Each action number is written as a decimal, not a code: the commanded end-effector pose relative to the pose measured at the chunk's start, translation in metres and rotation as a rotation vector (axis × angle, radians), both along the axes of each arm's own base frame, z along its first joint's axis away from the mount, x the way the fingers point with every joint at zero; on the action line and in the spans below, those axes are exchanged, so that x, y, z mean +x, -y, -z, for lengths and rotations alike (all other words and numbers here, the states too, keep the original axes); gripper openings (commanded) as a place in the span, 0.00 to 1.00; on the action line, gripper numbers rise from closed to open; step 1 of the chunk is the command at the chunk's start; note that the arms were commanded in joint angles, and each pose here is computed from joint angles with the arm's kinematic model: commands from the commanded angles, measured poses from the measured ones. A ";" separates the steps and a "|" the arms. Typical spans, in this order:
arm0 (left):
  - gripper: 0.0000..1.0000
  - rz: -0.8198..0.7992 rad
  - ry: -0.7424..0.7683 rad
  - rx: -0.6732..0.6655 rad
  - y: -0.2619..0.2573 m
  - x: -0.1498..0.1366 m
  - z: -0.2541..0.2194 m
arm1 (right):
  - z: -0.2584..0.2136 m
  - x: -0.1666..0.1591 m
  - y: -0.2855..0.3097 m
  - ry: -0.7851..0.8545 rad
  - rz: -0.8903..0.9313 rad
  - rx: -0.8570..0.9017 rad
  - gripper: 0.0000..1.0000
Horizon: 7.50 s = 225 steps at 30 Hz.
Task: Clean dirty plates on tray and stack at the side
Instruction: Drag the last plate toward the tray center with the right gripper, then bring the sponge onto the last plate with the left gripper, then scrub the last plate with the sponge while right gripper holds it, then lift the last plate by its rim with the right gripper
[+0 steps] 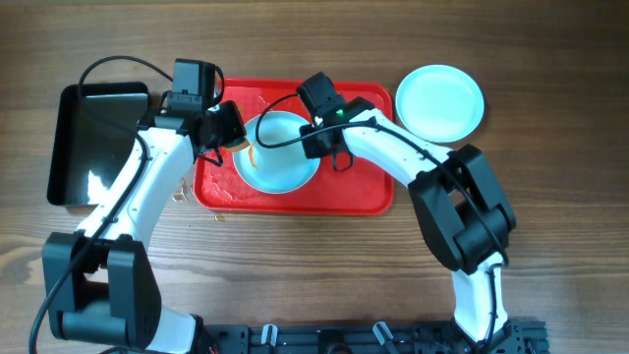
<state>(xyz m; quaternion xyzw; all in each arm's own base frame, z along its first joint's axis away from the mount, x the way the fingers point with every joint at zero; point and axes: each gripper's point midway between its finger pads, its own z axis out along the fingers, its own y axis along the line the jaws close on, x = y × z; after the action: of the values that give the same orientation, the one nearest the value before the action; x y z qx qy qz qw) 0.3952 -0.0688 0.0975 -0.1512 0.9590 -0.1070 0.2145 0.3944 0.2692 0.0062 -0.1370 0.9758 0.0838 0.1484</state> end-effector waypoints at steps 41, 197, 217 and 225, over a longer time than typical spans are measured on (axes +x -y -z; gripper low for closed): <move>0.04 0.168 -0.046 -0.052 0.073 -0.030 0.089 | 0.009 -0.002 0.006 -0.081 0.204 0.064 0.04; 0.04 0.022 0.121 0.199 0.018 -0.025 0.009 | -0.263 0.067 0.115 0.735 0.014 -1.026 0.04; 0.04 0.030 0.063 0.216 0.018 -0.027 0.030 | -0.261 0.067 0.114 0.748 0.054 -0.987 0.04; 0.04 0.037 0.055 0.205 0.020 -0.026 0.036 | -0.252 0.064 0.117 0.752 0.171 -0.872 0.04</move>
<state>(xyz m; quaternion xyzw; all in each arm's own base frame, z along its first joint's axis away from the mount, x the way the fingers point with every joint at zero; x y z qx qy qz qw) 0.3693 -0.0884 0.0661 -0.1062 0.9605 -0.0115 0.2571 0.4605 0.1563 0.2420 -0.1870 0.7985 -0.4222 0.3862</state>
